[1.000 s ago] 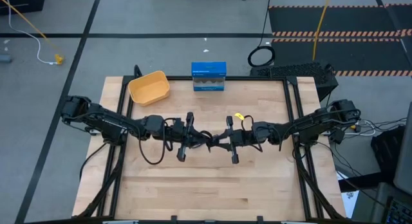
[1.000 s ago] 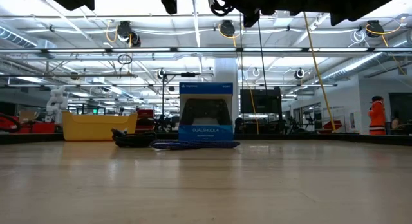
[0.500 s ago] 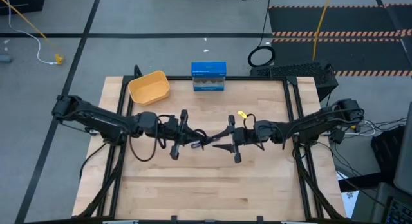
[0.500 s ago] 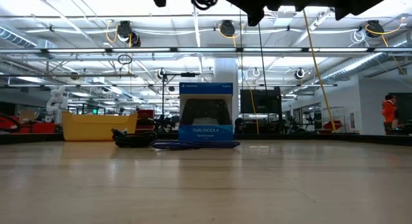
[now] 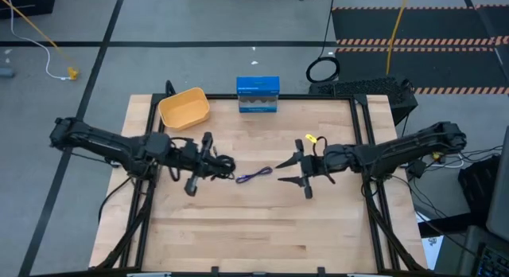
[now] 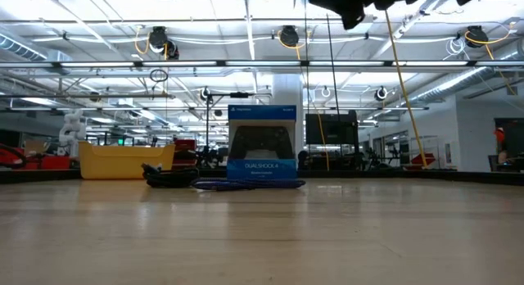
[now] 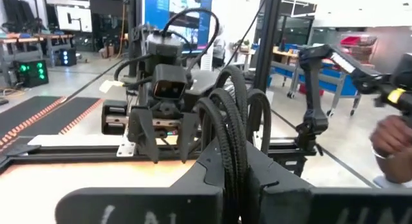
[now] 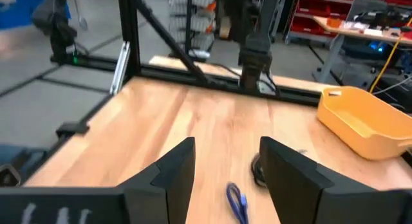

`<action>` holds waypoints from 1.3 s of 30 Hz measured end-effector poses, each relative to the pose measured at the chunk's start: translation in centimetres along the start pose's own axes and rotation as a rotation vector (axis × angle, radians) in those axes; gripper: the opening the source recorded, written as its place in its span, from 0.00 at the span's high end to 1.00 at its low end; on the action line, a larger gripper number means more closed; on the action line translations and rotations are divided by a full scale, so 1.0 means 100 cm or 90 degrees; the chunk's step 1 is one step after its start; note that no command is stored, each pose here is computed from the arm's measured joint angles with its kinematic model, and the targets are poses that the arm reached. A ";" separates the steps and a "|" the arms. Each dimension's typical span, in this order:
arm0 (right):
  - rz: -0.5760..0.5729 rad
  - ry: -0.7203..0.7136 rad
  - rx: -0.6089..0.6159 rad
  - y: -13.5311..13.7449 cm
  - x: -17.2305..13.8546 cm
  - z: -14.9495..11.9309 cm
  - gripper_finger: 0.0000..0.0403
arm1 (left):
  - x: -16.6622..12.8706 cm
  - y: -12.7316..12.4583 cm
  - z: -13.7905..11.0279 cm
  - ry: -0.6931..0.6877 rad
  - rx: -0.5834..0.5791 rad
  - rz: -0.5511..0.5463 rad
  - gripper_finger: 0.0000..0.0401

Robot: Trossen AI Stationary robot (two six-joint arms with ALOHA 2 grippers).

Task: Pick and place USB-C Cables
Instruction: Put the bottom black charger cable into the yellow bin

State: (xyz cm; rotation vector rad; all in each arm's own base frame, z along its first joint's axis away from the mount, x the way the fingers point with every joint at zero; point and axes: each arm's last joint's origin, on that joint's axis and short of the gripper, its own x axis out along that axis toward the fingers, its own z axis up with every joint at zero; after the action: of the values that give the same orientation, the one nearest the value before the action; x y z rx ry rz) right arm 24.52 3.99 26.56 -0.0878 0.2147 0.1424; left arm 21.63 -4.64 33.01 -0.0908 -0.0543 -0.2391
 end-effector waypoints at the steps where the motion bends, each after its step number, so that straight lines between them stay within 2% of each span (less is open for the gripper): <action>1: 0.000 0.003 -0.002 0.000 -0.004 0.001 0.58 | -0.004 -0.001 0.002 0.002 0.003 -0.003 0.98; 5: -0.002 0.010 -0.006 -0.001 -0.017 0.005 0.58 | -0.017 -0.004 0.005 0.023 0.001 0.006 0.96; 11: -0.004 0.011 -0.034 -0.002 -0.030 0.009 0.58 | -0.031 -0.003 0.007 0.045 -0.002 0.058 0.98; 18: -0.073 0.042 -0.062 -0.005 -0.035 0.006 0.58 | -0.050 -0.001 0.014 0.035 -0.007 0.112 0.94; 26: -0.076 0.079 -0.069 -0.005 -0.036 0.001 0.58 | -0.080 -0.001 0.020 0.034 -0.018 0.131 0.93; 33: -0.073 0.087 -0.070 -0.005 -0.036 0.000 0.58 | -0.091 -0.001 0.020 0.046 -0.007 0.137 0.93; 36: -0.073 0.087 -0.070 -0.005 -0.036 0.000 0.58 | -0.091 0.001 0.020 0.042 -0.007 0.175 0.93; 39: -0.073 0.087 -0.070 -0.005 -0.036 0.000 0.58 | -0.092 0.005 0.021 0.037 -0.001 0.247 0.93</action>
State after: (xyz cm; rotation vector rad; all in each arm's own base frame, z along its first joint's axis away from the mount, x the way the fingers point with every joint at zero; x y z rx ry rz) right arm 21.09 3.01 27.38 -0.2194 0.3380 0.0335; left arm 12.76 -1.80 34.43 -0.0938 0.0210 0.1451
